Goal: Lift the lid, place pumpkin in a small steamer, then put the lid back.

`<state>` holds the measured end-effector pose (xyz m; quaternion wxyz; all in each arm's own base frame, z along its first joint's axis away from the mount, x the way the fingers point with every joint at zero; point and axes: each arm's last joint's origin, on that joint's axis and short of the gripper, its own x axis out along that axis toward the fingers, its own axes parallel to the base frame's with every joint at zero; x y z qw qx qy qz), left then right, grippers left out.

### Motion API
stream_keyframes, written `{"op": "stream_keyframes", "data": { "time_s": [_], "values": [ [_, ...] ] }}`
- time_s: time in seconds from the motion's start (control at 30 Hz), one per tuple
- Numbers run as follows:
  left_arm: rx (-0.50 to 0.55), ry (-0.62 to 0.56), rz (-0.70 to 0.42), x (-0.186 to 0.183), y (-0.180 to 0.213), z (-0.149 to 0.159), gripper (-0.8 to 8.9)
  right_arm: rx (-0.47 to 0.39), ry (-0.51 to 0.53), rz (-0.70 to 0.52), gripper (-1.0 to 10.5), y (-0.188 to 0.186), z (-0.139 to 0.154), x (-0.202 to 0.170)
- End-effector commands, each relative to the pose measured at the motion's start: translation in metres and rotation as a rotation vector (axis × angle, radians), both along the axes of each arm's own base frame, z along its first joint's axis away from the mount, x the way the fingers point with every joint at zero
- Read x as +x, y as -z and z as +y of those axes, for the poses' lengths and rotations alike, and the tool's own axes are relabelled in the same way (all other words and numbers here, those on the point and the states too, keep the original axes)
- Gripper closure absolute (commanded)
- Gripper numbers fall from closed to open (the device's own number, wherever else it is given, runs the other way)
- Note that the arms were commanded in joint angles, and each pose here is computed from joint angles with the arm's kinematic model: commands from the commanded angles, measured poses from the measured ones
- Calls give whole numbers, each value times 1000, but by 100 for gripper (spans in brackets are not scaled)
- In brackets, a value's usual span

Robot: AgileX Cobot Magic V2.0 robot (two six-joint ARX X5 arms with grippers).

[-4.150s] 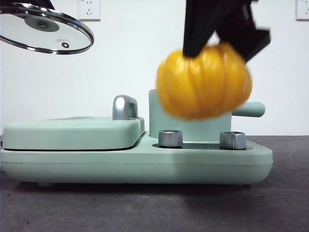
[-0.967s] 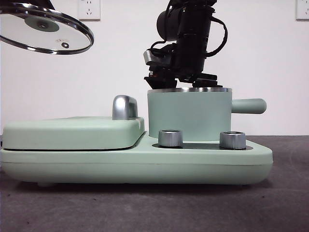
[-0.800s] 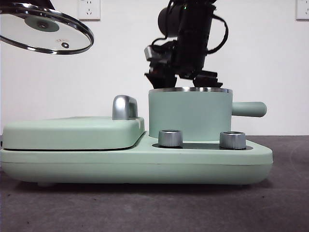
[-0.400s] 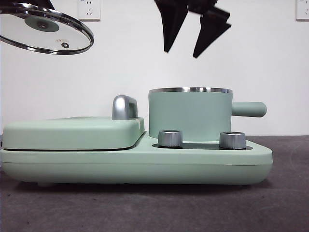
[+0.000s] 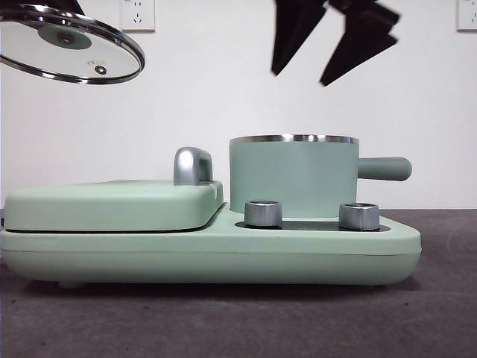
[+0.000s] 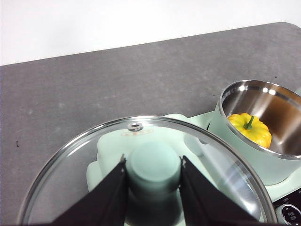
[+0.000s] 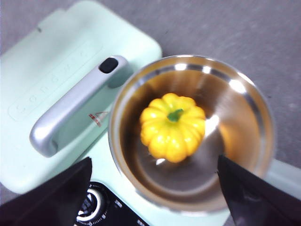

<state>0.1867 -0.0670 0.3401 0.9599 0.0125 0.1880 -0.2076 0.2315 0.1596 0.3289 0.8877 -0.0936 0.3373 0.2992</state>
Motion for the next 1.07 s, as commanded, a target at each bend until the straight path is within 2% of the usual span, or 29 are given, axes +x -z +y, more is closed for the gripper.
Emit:
{"op": "stream_keyframes", "data": {
  "time_s": [0.03, 0.53, 0.63, 0.7, 0.87, 1.07],
  "values": [
    [-12, 0, -37, 0, -7, -1, 797, 30, 11, -23, 538, 7, -6, -13],
    [-9, 24, -38, -1, -7, -5, 798, 22, 153, -185, 539, 48, -65, -89],
    [-10, 54, -35, -2, -7, -9, 798, 10, 214, -235, 627, 50, -77, -102],
    [-10, 84, -31, -3, -6, -13, 798, -12, 259, -259, 682, 50, -85, -111],
    [4, 151, -56, 1, -4, -28, 798, -37, 291, -265, 683, 50, -99, -129],
    [-21, 222, -109, 14, 0, -53, 798, -24, 300, -265, 683, 49, -109, -143]
  ]
}}
